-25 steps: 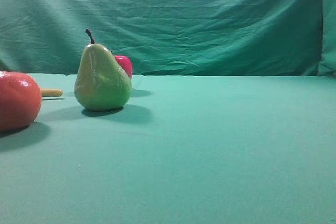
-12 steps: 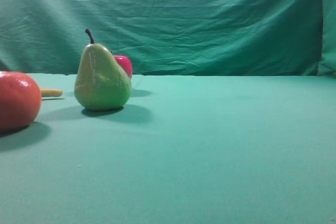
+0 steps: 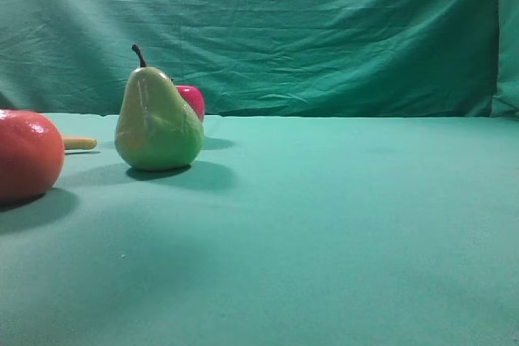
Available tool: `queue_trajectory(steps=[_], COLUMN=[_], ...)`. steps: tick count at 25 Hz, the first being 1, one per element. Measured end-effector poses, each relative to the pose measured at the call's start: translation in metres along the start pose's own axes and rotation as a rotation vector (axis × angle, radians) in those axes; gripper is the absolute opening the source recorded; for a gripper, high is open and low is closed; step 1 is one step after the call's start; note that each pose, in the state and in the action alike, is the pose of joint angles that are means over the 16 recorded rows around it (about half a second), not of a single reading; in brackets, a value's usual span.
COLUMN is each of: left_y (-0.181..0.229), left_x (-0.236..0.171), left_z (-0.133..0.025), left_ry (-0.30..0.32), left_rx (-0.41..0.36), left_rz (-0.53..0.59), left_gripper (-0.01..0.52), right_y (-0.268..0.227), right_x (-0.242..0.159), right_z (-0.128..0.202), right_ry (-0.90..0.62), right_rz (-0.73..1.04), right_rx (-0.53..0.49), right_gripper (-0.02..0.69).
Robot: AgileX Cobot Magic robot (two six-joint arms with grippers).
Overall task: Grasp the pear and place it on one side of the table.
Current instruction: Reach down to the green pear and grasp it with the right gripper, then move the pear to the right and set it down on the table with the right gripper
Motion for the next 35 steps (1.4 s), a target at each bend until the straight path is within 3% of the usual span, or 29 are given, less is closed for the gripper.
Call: queue_trajectory(steps=[6,18,24,29,35], left_y=[0.0,0.0,0.0,0.0,0.0], left_x=[0.0,0.0,0.0,0.0,0.0], left_z=[0.0,0.0,0.0,0.0,0.0], left_ry=[0.0,0.0,0.0,0.0,0.0], left_rx=[0.0,0.0,0.0,0.0,0.0], left_rz=[0.0,0.0,0.0,0.0,0.0], left_gripper=[0.0,0.0,0.0,0.0,0.0], right_y=[0.039,0.07,0.045,0.0,-0.066], right_x=[-0.01,-0.021,-0.003,0.007,-0.022], right_z=[0.002,0.003,-0.017,-0.058,-0.115], right_ry=[0.0,0.003,0.031,0.123,0.274], right_rz=[0.049,0.09,0.061,0.028,0.031], right_rx=[0.017,0.028,0.015,-0.044,-0.172], right_gripper=[0.654,0.518,0.484,0.484,0.484])
Point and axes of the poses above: a point on each arm's last joint axis where the gripper is mounted, y pointing out along that axis toward the gripper, z along the wrist's bending axis when the last joint is at zero, x = y × z, the point moved 8 cm from there along y, pointing out along that axis toward the gripper, and after that the axes turned 10 degrees about -y, right-handed, at the moved point
